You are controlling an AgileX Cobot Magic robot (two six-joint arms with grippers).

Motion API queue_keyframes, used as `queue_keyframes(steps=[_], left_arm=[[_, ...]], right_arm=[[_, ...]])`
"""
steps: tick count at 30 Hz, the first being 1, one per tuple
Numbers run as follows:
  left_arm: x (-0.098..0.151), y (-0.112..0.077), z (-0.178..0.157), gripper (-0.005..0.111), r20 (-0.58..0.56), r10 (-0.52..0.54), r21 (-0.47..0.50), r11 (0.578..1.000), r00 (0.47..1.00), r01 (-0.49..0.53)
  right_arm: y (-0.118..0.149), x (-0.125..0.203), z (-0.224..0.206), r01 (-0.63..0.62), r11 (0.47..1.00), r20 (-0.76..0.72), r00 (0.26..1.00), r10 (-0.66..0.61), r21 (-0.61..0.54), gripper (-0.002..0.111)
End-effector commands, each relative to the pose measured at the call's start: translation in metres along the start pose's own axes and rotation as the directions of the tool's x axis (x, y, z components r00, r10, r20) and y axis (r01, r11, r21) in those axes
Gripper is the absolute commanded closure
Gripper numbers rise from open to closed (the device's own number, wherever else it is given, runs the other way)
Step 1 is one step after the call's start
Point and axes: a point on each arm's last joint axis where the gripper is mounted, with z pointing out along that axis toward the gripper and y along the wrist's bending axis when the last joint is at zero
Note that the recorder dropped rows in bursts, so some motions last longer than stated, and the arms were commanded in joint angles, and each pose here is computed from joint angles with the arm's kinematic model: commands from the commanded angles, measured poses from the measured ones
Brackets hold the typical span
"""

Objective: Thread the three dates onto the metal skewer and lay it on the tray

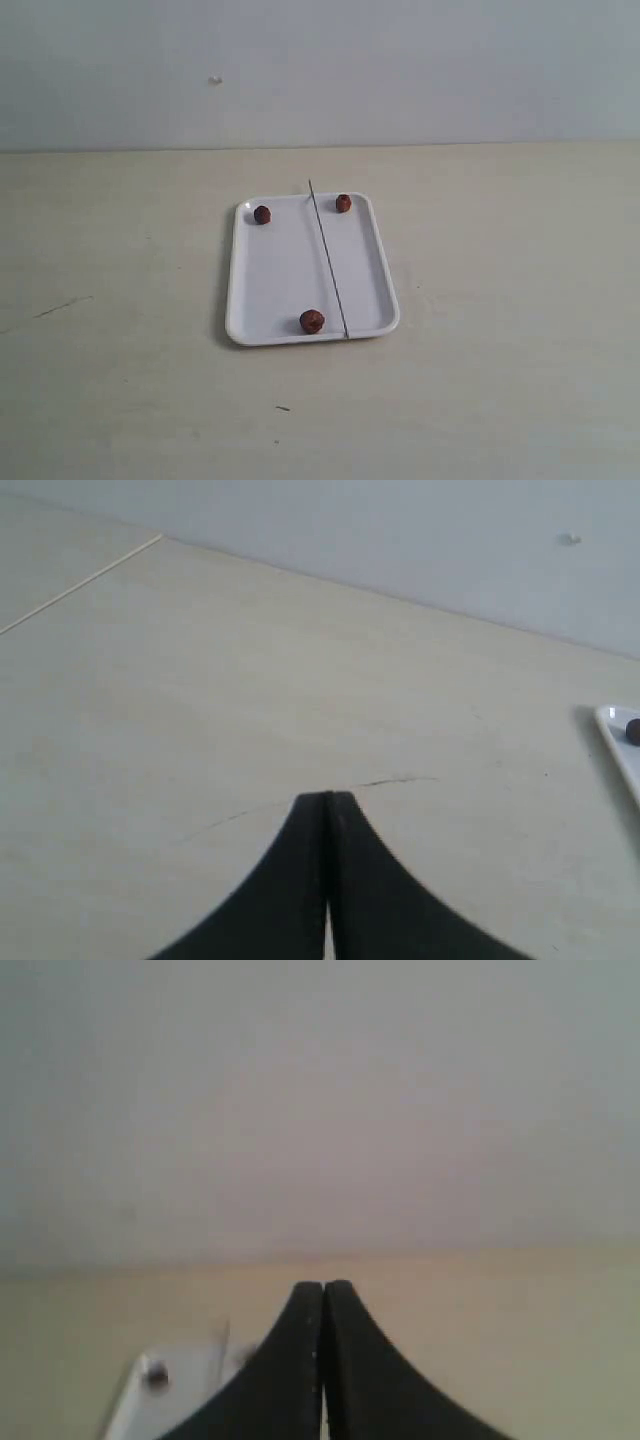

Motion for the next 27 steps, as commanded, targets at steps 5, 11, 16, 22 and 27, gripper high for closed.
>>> queue_keyframes(steps=[5, 11, 16, 22, 27], left_arm=[[0.0, 0.0, 0.0, 0.107, 0.006, -0.003, -0.002, 1.0, 1.0, 0.003], [0.0, 0.0, -0.001, 0.107, 0.005, -0.003, -0.002, 1.0, 1.0, 0.003], [0.0, 0.0, -0.001, 0.107, 0.005, -0.003, -0.002, 1.0, 1.0, 0.003], [0.0, 0.0, -0.001, 0.107, 0.005, -0.003, -0.002, 1.0, 1.0, 0.003], [0.0, 0.0, -0.001, 0.107, 0.005, -0.003, -0.002, 1.0, 1.0, 0.003]], right_arm=[[0.021, 0.059, 0.125, 0.02, 0.994, -0.797, 0.596, -0.101, -0.111, 0.108], [0.059, 0.123, 0.182, 0.068, 0.986, -0.889, 0.427, -0.166, -0.151, 0.108], [0.077, 0.147, 0.227, 0.166, 0.978, -0.907, 0.38, -0.18, -0.124, 0.108], [0.094, 0.142, 0.274, 0.16, 0.977, -0.869, 0.454, -0.197, -0.139, 0.108], [0.101, 0.143, 0.302, 0.147, 0.978, -0.841, 0.501, -0.204, -0.15, 0.106]])
